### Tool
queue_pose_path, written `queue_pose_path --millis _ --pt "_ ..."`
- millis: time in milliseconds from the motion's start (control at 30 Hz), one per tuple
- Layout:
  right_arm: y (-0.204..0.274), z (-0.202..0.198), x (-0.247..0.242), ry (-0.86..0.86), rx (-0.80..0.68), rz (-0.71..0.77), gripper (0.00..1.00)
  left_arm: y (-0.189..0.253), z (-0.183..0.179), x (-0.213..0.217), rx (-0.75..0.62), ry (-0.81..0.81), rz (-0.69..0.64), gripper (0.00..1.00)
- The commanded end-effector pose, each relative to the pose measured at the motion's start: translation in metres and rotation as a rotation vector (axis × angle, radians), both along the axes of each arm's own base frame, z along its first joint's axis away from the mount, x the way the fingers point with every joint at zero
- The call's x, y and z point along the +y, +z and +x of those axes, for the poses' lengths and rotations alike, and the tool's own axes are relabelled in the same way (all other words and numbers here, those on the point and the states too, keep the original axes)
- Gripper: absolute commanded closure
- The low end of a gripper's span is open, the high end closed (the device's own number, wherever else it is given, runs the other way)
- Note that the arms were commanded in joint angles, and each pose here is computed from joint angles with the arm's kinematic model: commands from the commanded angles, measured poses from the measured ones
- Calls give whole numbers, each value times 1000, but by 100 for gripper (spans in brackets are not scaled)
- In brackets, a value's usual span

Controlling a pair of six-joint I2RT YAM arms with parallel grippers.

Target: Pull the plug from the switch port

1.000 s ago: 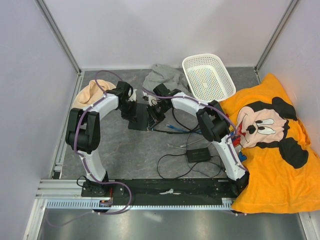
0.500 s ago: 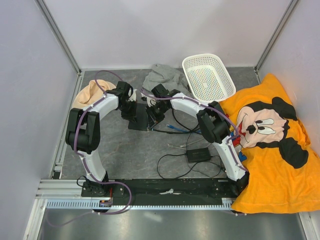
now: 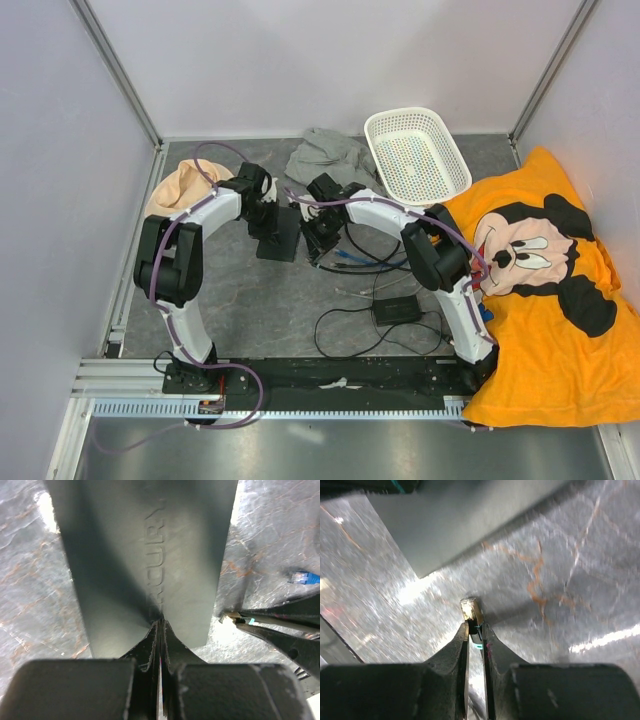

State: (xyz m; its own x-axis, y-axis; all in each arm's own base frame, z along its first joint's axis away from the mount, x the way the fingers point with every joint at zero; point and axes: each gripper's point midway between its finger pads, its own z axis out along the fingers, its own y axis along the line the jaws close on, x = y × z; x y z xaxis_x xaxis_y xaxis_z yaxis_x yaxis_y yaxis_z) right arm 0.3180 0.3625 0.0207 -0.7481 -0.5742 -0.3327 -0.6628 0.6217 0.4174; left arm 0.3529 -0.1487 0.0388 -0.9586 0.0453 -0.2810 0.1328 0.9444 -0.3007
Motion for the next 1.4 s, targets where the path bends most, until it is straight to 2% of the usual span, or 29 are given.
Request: queue_pose_path --millis 0,300,433,533,567,633,733,800,833,867,900,933,967,1033,1067,1100,1200,1233,1267,1300,1367 --pt "-43 -23 -67 17 48 -286 100 -34 -17 4 99 6 63 98" --pt "-30 -13 -76 25 1 -293 100 -25 -17 1 77 -10 53 99" --pt "-20 3 -106 -15 9 -268 100 -15 -15 -3 55 -12 32 98" --pt "-11 8 -133 53 -5 -316 100 -8 -15 -8 71 9 -13 98" --pt "-11 -5 -147 114 50 -357 100 -5 -14 -10 70 8 -24 98" --pt "-6 -7 -164 129 81 -381 100 -1 -14 -13 69 10 -37 98" --pt "2 -7 -184 142 62 -401 100 2 -11 -12 53 3 -30 98" --pt "15 3 -181 152 17 -367 100 7 -8 -10 30 -13 -22 98" --pt "29 9 -171 155 -7 -302 100 11 -5 -10 16 -19 -22 98" --pt "41 18 -162 160 -46 -255 99 19 -1 -11 -10 -29 -25 99" --pt "66 37 -146 168 -132 -187 85 26 2 -11 -37 -56 -23 98" --pt "86 50 -136 162 -200 -140 67 33 6 -12 -60 -72 -28 94" --pt "103 62 -126 145 -257 -95 47 46 11 -19 -109 -145 -58 78" --pt "148 84 -105 107 -402 10 31 73 19 -23 -202 -205 -63 63" --pt "161 88 -98 94 -434 52 20 90 28 -22 -266 -224 -43 52" --pt "170 93 -93 75 -468 77 3 101 32 -21 -302 -233 -36 49" --pt "212 121 -82 -32 -620 156 2 146 46 -15 -451 -285 13 38" --pt "230 133 -78 -82 -679 189 2 162 47 -12 -496 -289 30 29" --pt "238 141 -78 -125 -710 194 2 174 52 -6 -539 -286 63 5" --pt "245 158 -91 -239 -774 129 2 183 53 -3 -565 -281 74 2" --pt "265 177 -98 -442 -865 93 2 211 57 6 -650 -251 99 1"
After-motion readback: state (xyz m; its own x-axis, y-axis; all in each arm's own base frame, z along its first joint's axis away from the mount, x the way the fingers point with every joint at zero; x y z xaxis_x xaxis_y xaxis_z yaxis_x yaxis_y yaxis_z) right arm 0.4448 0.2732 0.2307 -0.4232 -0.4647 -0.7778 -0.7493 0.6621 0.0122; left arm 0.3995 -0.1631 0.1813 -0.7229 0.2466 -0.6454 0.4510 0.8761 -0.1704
